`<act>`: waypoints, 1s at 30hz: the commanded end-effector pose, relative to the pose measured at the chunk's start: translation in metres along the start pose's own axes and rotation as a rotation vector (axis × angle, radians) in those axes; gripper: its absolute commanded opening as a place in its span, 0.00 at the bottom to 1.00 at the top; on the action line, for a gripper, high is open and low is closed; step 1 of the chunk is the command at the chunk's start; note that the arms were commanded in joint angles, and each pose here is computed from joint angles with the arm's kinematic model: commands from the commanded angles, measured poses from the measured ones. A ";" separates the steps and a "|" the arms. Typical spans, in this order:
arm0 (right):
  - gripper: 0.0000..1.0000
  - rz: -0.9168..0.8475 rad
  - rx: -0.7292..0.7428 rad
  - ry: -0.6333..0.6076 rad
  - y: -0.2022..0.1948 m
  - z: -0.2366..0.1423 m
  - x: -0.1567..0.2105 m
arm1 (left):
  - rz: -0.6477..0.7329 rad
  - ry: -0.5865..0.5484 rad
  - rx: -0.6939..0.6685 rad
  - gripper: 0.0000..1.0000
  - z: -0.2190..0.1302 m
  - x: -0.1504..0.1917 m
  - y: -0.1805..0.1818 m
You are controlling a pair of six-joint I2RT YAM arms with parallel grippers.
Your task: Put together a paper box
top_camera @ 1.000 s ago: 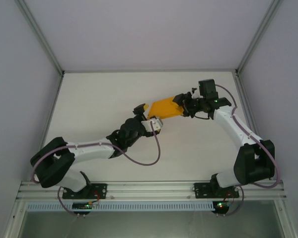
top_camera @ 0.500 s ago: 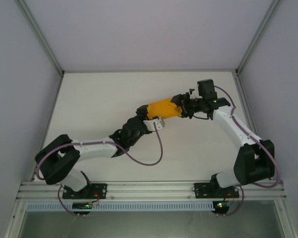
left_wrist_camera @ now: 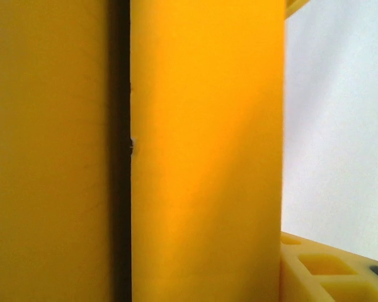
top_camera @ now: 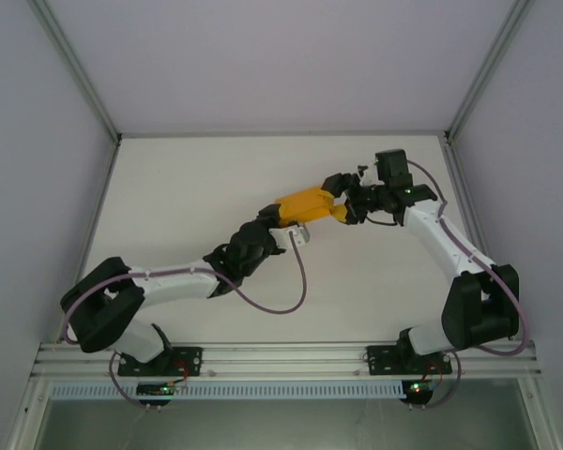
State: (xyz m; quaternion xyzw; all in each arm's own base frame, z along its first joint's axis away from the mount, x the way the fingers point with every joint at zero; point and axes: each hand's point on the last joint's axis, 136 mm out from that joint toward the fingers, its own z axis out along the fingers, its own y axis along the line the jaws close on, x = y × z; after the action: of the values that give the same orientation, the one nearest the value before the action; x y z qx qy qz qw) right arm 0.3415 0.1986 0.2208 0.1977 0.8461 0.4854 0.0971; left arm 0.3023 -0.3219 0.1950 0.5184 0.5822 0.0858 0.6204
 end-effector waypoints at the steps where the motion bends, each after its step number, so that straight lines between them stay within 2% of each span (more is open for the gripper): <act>1: 0.72 -0.106 -0.027 -0.081 0.007 -0.010 -0.013 | -0.056 -0.005 0.001 0.52 -0.011 -0.013 0.016; 3: 0.81 -0.160 -0.035 -0.145 0.007 -0.015 -0.022 | -0.079 0.023 0.034 0.51 -0.016 -0.008 0.015; 4: 0.81 -0.179 -0.039 -0.186 0.007 -0.019 -0.028 | -0.094 0.045 0.059 0.48 -0.018 -0.004 0.013; 8: 0.98 -0.349 0.017 -0.312 0.004 -0.036 -0.043 | -0.200 0.149 0.269 0.44 -0.031 0.013 -0.004; 10: 0.99 -0.434 0.062 -0.350 0.001 -0.044 -0.046 | -0.278 0.181 0.326 0.40 -0.035 0.018 -0.004; 14: 0.99 -0.628 0.155 -0.453 -0.002 -0.062 -0.051 | -0.366 0.248 0.474 0.41 -0.047 0.033 -0.013; 16: 0.99 -0.741 0.182 -0.466 -0.003 -0.066 -0.044 | -0.398 0.291 0.555 0.41 -0.053 0.039 -0.017; 20: 0.99 -0.986 0.137 -0.441 -0.003 -0.065 -0.021 | -0.403 0.354 0.693 0.42 -0.062 0.047 -0.032; 23: 0.99 -1.045 0.107 -0.488 -0.006 -0.067 -0.015 | -0.377 0.401 0.835 0.42 -0.071 0.052 -0.053; 25: 0.99 -1.064 0.097 -0.493 -0.008 -0.066 -0.010 | -0.364 0.455 0.872 0.42 -0.066 0.060 -0.059; 30: 0.99 -1.100 0.117 -0.359 -0.020 -0.047 0.004 | -0.357 0.498 0.964 0.41 -0.051 0.065 -0.067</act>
State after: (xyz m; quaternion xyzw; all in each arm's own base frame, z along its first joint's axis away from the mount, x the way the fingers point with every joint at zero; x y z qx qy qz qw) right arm 0.3200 0.1417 0.2257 -0.1327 0.8285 0.2774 0.4681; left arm 0.2584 -0.2773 0.1115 0.5810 0.7745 -0.1486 0.2012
